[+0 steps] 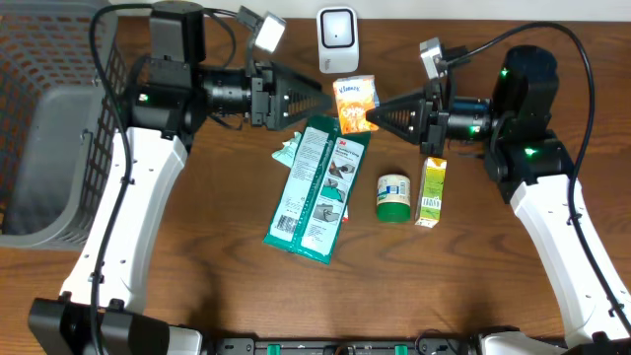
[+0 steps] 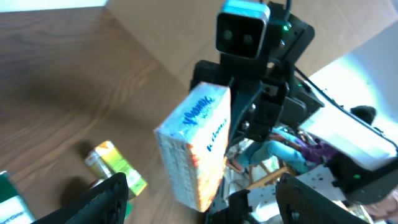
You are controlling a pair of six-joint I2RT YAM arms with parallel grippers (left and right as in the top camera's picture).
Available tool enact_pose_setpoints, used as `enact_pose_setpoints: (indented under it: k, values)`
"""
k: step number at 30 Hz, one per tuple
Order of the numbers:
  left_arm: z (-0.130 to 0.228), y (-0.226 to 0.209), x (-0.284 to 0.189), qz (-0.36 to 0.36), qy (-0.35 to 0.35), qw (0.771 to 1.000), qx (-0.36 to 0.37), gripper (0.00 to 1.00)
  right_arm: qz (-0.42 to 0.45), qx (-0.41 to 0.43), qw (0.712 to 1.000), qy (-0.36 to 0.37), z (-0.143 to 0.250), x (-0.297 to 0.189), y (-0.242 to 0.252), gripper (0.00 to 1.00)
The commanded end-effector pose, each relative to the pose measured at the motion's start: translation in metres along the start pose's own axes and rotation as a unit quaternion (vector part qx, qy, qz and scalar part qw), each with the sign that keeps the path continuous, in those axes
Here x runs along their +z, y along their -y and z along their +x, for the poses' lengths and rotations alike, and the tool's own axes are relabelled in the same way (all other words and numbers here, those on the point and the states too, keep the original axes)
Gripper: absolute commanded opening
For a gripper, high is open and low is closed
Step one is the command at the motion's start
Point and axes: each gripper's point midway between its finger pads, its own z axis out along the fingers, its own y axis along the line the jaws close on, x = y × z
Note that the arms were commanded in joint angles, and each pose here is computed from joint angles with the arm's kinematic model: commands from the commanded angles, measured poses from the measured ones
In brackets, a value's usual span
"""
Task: Scan the item barcode
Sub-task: 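Lift the Kleenex pack up and bring it toward the left gripper, then grasp the Kleenex pack with the left gripper and open the right gripper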
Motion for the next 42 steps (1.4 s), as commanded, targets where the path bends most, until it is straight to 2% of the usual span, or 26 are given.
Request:
enact_pose_setpoints:
  k: [1, 5, 14, 20, 30, 38, 40, 42]
  values:
    - [-0.002, 0.015, 0.008, 0.034, -0.008, 0.999, 0.008, 0.76, -0.02, 0.013, 1.0, 0.002, -0.008, 0.001, -0.012, 0.01]
    - [-0.004, 0.021, 0.016, 0.045, -0.011, 0.999, 0.028, 0.64, -0.014, 0.001, 1.0, 0.01, -0.013, 0.003, -0.011, 0.01]
    - [-0.006, 0.026, 0.02, 0.052, -0.011, 0.997, 0.048, 0.62, -0.048, -0.048, 0.998, 0.01, -0.019, 0.021, -0.034, 0.01]
    - [-0.006, 0.026, 0.02, 0.052, -0.011, 0.997, 0.047, 0.49, -0.042, -0.048, 0.998, 0.014, -0.021, 0.022, -0.033, 0.01]
    - [-0.006, 0.026, 0.02, 0.052, -0.011, 0.997, 0.047, 0.49, 0.014, -0.048, 0.997, 0.051, -0.034, 0.021, -0.014, 0.01]
    - [-0.006, 0.026, 0.02, 0.052, -0.011, 0.997, 0.047, 0.47, 0.017, -0.049, 0.997, 0.052, -0.035, 0.019, -0.012, 0.01]
    - [-0.006, 0.026, 0.02, 0.051, -0.011, 0.997, 0.047, 0.39, 0.019, -0.048, 0.997, 0.053, -0.035, 0.019, -0.012, 0.01]
    - [-0.006, 0.026, 0.02, 0.052, -0.011, 0.997, 0.048, 0.36, 0.019, -0.047, 0.997, 0.052, -0.035, 0.019, -0.011, 0.01]
